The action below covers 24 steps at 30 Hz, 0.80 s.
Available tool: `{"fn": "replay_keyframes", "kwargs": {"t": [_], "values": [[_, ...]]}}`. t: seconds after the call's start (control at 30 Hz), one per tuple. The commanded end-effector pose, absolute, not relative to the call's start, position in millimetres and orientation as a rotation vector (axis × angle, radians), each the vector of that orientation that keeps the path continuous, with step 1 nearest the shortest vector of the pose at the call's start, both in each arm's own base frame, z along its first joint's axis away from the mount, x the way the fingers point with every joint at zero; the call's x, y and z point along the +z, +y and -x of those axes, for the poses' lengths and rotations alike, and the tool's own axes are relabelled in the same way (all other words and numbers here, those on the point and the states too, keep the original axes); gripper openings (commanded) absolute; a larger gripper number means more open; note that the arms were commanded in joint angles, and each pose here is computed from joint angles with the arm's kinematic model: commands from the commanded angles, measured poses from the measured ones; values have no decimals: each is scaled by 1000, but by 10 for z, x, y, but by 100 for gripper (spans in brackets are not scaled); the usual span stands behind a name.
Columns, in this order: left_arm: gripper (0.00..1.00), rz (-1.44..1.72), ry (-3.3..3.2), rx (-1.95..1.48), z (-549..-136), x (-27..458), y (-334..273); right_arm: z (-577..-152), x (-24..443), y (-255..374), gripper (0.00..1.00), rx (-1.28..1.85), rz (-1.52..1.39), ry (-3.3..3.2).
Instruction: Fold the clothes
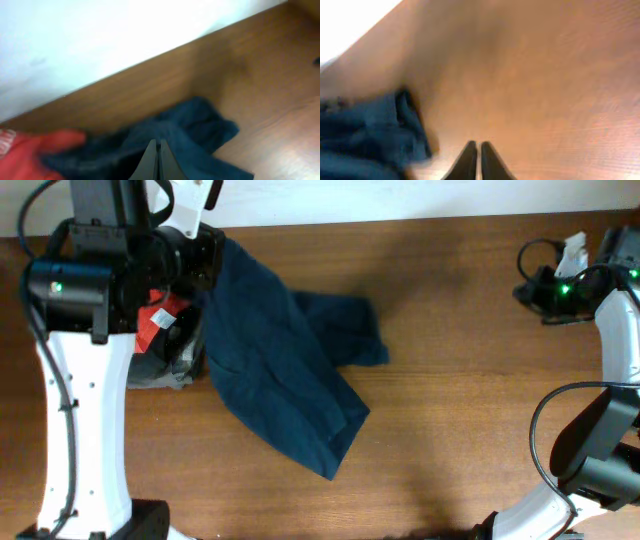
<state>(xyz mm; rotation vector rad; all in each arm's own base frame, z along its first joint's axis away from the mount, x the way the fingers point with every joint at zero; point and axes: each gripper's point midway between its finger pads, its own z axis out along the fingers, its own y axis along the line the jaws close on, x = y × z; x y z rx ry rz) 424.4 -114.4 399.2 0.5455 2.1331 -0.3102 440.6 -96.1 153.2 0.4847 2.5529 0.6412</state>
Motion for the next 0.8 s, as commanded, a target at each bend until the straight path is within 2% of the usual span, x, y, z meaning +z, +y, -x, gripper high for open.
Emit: {"fn": "replay_keyframes", "kwargs": {"t": [0.0, 0.07, 0.23, 0.5, 0.63, 0.77], "values": [[1, -710, 1915, -540, -4214, 4340, -1607, -4308, 1524, -538, 26, 746, -331, 2619], [0, -762, 1758, -569, -4239, 4636, -1790, -4190, 1468, -292, 45, 772, -205, 2688], [0, -748, 1564, -517, -4334, 5073, -1945, -3939, 1405, 335, 57, 854, -4, 2819], [1, -729, 1472, -491, -4262, 5393, -1938, -3780, 1365, 1018, 59, 871, 304, 2859], [1, -708, 1434, -459, -4192, 5582, -1877, -3761, 1276, 979, 63, 744, 337, 2907], [0, -657, 1403, -392, -4156, 5777, -1765, -3739, 1254, 981, 64, 752, 337, 2912]]}}
